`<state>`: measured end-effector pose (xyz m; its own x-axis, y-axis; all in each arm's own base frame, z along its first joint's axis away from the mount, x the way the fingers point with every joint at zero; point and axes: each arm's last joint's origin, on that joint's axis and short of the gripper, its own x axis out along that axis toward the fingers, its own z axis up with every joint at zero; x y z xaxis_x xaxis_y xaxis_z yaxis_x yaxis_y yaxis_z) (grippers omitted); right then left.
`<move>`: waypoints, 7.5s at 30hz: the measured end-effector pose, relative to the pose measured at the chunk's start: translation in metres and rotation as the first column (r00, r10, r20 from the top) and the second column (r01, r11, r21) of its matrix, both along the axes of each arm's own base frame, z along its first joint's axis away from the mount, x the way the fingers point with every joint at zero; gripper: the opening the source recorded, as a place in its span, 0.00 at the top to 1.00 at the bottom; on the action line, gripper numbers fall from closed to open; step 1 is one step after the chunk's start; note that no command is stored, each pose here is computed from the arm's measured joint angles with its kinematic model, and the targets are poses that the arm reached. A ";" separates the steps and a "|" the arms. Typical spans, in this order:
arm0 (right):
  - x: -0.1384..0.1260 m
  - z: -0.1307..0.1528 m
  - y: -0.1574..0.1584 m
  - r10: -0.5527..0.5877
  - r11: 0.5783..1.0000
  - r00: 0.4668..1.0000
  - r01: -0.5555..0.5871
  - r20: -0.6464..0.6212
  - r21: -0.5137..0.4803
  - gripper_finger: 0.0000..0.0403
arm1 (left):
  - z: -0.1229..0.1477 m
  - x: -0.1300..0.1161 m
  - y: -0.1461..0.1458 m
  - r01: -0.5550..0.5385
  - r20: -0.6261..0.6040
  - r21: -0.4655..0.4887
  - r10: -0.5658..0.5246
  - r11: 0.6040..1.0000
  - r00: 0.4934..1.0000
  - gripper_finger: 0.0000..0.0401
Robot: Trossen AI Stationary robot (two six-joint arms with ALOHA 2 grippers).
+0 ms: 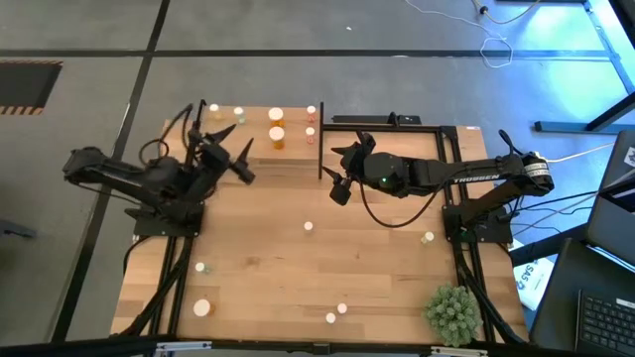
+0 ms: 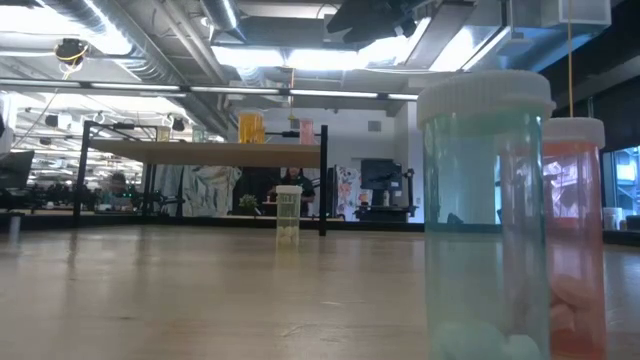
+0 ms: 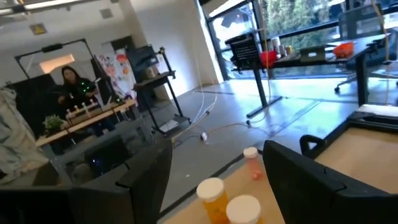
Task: Pick and place medicine bottles onto shelf by color
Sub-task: Put the left small blue pill on the shelf aligned with the blue pill on the shelf
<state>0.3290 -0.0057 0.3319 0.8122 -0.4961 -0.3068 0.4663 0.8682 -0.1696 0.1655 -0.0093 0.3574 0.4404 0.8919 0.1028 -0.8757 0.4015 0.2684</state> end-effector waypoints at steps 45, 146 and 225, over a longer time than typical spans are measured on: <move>0.000 0.000 0.000 0.000 1.000 1.000 0.000 0.000 0.000 0.35 | 0.066 -0.069 -0.116 0.848 0.437 -0.159 -0.734 0.506 0.520 0.40; 0.001 -0.004 0.006 0.232 0.972 0.971 -0.230 -0.049 0.049 0.35 | -0.174 -0.065 -0.125 -0.300 -0.197 -0.933 -0.415 -0.199 0.888 0.42; 0.001 -0.004 0.006 0.231 0.972 0.972 -0.229 -0.050 0.047 0.35 | -0.023 -0.036 -0.058 -0.091 -0.018 -0.984 -0.423 -0.155 0.906 0.71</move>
<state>0.3303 0.0003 0.3280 0.8846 -0.2840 -0.3701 0.2441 0.9578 -0.1515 0.1292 -0.0675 0.3346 0.3599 -0.2326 -0.9035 -0.7189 0.5481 -0.4274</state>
